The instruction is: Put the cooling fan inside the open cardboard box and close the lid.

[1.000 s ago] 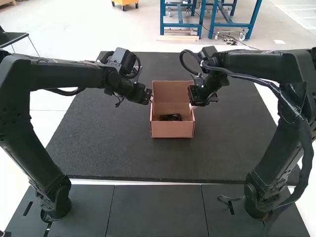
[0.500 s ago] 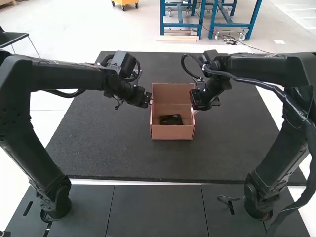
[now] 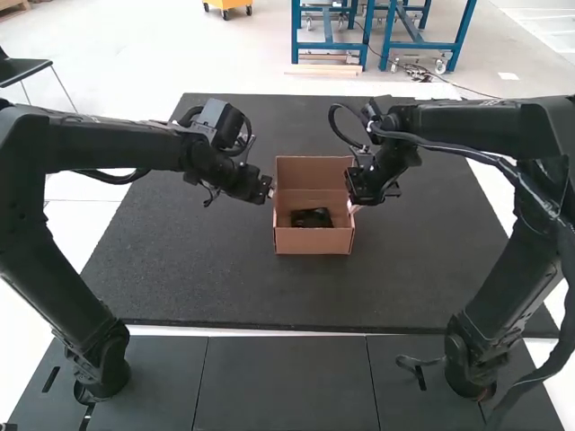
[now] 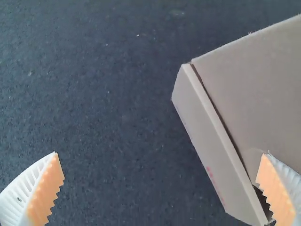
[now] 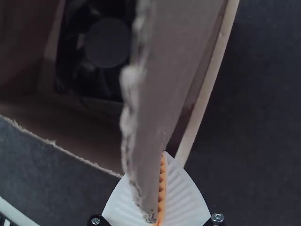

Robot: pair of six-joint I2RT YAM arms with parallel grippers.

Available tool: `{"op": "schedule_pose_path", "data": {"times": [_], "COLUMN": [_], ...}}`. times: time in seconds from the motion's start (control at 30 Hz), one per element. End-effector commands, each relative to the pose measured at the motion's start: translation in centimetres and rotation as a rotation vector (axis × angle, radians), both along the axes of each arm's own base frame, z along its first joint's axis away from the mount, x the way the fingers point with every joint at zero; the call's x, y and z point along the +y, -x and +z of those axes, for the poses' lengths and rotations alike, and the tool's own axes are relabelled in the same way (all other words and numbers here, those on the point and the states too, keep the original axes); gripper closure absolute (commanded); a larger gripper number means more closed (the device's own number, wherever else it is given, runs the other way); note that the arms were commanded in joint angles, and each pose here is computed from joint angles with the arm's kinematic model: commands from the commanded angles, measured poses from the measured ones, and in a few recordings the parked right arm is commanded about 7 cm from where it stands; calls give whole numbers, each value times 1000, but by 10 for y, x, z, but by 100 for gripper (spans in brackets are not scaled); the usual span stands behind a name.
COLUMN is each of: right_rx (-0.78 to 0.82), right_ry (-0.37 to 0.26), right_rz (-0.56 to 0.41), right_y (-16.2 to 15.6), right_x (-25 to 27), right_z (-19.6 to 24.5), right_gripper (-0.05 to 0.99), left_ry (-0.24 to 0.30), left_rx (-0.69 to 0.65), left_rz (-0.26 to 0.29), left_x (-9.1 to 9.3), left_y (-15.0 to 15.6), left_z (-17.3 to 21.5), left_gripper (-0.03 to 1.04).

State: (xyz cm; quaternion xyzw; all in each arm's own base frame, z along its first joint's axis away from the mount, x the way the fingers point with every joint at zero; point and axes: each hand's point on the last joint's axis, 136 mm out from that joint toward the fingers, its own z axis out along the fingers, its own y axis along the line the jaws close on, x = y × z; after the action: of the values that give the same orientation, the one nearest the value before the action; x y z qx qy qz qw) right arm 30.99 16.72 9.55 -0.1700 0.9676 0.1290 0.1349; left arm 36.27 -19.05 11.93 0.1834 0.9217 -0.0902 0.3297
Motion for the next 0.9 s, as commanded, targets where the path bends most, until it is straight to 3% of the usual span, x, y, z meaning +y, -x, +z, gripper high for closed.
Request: {"op": "schedule_pose_path", "data": {"times": [0.0, 0.17, 0.2, 0.27, 0.3, 0.6, 0.7, 0.87], "right_rx": [-20, -9, -11, -24, -37, -60, -62, -148], "right_ry": [-28, -19, -20, -26, -28, -43, -63, -108], "right_rz": [31, 24, 20, 18, 19, 21, 29, 18], "right_y": [8, 10, 9, 6, 4, 10, 19, 28], "right_x": [6, 4, 4, 5, 6, 4, 3, 0], "right_z": [11, 7, 8, 13, 17, 45, 62, 99], "right_gripper": [96, 96, 90, 60, 52, 23, 20, 19], "left_ry": [23, 14, 16, 14, 15, -4, -20, 1], "left_rx": [-20, -5, -4, 0, -5, -32, -52, -124], "left_rz": [-36, -52, -47, -47, -45, 18, 70, 142], "left_x": [-7, -11, -10, -8, -7, 20, 39, 61], "left_y": [5, 12, 12, 15, 15, 11, 7, -11], "left_z": [12, 10, 11, 13, 15, 30, 37, 56], "left_gripper": [4, 4, 4, 4, 4, 4, 4, 4]}}
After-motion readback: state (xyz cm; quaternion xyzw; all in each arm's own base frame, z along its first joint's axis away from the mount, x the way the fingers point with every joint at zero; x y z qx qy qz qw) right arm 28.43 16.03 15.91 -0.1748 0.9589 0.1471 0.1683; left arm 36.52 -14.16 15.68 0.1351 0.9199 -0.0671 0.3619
